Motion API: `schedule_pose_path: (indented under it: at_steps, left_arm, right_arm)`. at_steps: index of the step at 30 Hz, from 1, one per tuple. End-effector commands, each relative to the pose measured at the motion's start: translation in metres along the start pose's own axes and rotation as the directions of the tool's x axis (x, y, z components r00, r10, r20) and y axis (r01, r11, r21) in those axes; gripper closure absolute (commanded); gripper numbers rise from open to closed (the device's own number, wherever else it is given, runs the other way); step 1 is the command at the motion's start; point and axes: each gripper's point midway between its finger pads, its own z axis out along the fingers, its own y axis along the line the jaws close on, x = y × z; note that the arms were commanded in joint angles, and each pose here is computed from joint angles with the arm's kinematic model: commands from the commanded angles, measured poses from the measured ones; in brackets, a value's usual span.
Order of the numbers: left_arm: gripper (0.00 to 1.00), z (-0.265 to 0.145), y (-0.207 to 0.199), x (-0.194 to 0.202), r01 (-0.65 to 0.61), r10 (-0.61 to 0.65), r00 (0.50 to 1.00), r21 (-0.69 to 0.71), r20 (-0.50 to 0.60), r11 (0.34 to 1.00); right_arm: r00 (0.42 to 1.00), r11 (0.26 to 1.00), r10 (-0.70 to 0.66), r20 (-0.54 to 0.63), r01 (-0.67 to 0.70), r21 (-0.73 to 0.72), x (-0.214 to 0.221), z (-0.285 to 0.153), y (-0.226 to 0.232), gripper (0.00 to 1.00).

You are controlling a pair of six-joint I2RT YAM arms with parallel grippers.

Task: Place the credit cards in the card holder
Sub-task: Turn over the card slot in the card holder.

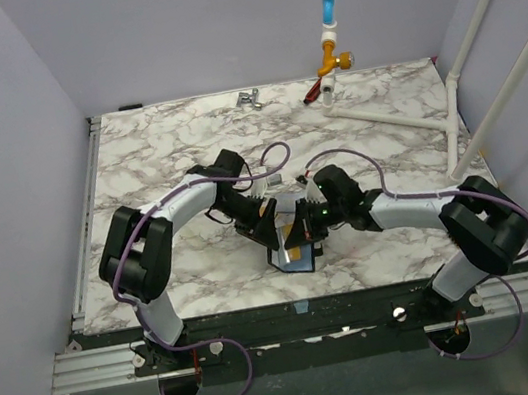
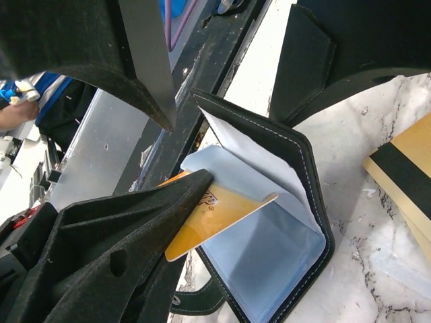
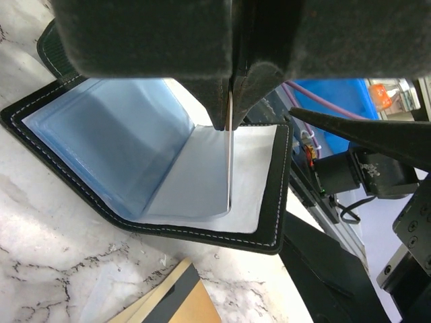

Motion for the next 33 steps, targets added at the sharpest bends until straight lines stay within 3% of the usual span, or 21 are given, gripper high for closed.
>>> schedule_pose_path:
  at_steps: [1, 15, 28, 33]
  left_arm:
    - [0.41, -0.003, -0.005, -0.005, -0.021, 0.021, 1.0, 0.021, 0.011, 1.0]
    - [0.43, 0.004, 0.015, 0.004, -0.008, 0.009, 0.998, 0.011, -0.058, 1.0]
    - [0.44, 0.003, 0.018, 0.001, 0.015, -0.015, 0.997, 0.006, -0.07, 1.0]
    - [0.53, 0.007, 0.016, 0.004, 0.03, -0.027, 0.997, 0.039, -0.076, 0.999]
  right_arm:
    - [0.999, 0.998, -0.041, 0.016, 0.042, -0.055, -0.009, 0.003, 0.017, 0.99]
    - [0.997, 0.993, -0.077, -0.028, 0.074, -0.098, -0.007, 0.043, 0.025, 0.99]
    - [0.995, 0.99, -0.086, -0.043, 0.081, -0.113, -0.004, 0.048, 0.021, 0.99]
    - [0.995, 0.988, -0.086, -0.048, 0.079, -0.132, -0.001, 0.048, 0.023, 0.99]
